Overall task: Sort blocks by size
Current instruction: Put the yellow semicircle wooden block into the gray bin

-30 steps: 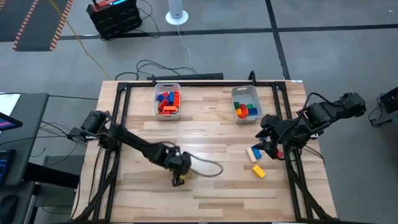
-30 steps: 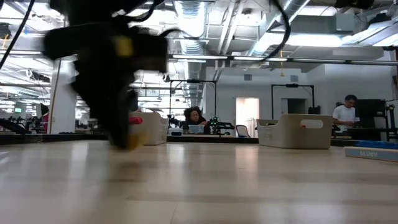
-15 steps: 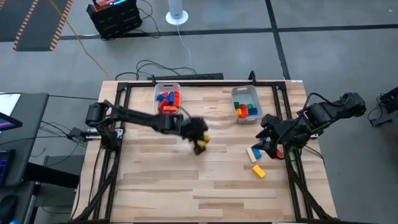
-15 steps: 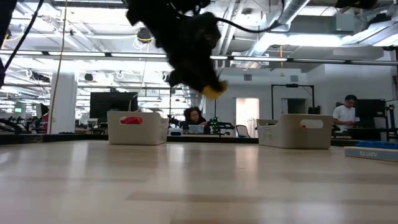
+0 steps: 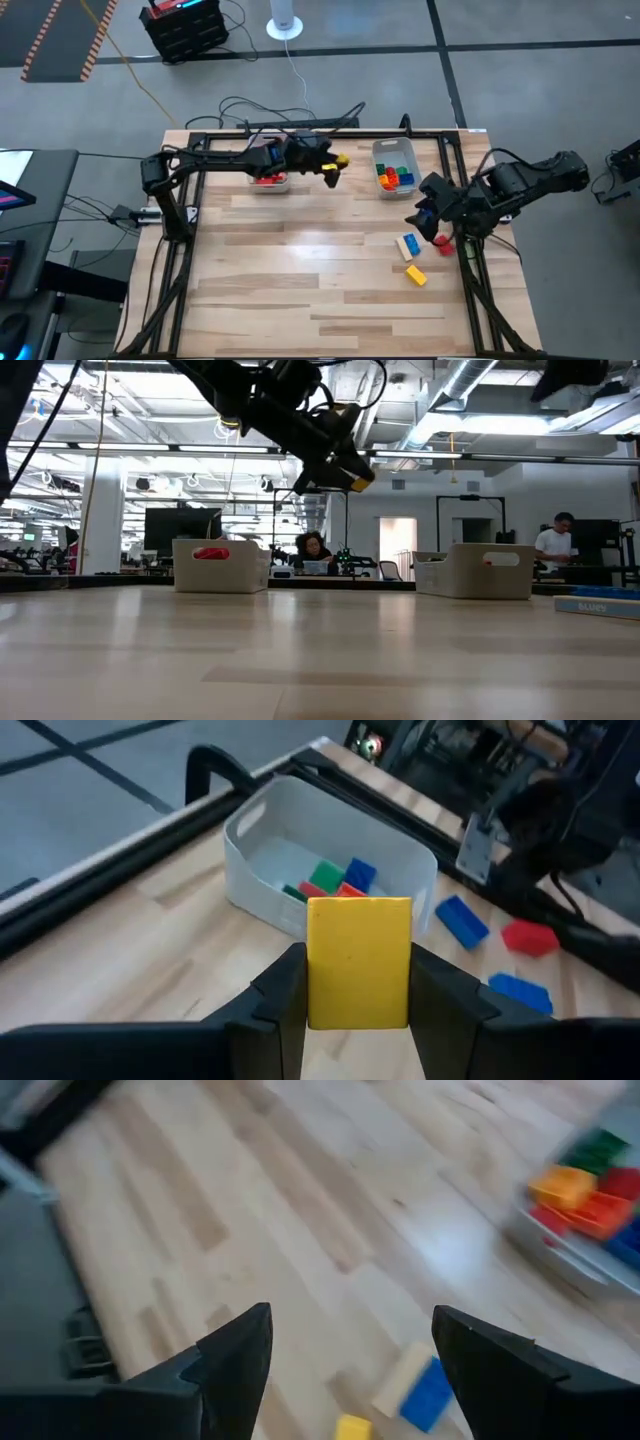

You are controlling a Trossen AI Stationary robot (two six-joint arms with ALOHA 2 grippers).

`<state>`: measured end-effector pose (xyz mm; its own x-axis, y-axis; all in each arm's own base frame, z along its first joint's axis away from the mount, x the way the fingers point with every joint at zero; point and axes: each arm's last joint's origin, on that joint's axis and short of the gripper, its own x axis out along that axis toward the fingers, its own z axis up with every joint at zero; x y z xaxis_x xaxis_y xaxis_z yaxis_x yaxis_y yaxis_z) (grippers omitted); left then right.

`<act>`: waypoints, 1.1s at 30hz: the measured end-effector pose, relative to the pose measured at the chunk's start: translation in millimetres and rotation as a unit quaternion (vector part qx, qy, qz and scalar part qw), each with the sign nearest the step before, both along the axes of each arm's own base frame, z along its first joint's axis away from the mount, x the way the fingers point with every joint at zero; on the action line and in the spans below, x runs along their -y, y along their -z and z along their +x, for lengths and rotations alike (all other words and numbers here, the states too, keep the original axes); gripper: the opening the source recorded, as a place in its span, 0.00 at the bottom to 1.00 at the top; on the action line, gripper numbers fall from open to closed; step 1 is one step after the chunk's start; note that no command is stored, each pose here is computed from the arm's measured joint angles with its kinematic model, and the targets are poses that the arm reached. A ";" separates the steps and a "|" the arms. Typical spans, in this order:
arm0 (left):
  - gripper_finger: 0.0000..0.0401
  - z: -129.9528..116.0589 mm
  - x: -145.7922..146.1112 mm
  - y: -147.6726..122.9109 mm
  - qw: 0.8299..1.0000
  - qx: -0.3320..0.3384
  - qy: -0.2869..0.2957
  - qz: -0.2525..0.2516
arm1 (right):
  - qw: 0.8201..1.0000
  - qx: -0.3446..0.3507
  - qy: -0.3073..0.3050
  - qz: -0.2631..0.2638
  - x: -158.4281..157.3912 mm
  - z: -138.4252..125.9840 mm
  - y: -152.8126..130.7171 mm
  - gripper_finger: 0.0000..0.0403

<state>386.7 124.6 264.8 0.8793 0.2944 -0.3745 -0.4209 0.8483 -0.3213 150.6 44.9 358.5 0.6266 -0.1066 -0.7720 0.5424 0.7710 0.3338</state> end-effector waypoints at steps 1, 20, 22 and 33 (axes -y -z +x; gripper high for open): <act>0.31 -0.1 -1.7 -1.0 1.000 0.006 -0.002 0.001 | 1.000 -0.011 0.007 -0.003 1.6 0.2 1.8 0.75; 0.34 141.0 -22.1 48.2 0.997 0.047 0.038 -0.037 | 0.997 -0.022 0.063 0.048 1.5 4.6 5.3 0.75; 0.34 154.3 -21.7 58.0 0.997 0.036 0.050 -0.044 | 0.996 -0.024 0.065 0.055 -1.5 4.3 5.9 0.75; 0.48 166.3 -24.2 89.2 0.992 -0.067 0.070 -0.081 | 0.995 -0.030 0.065 0.076 -12.1 -0.2 7.0 0.75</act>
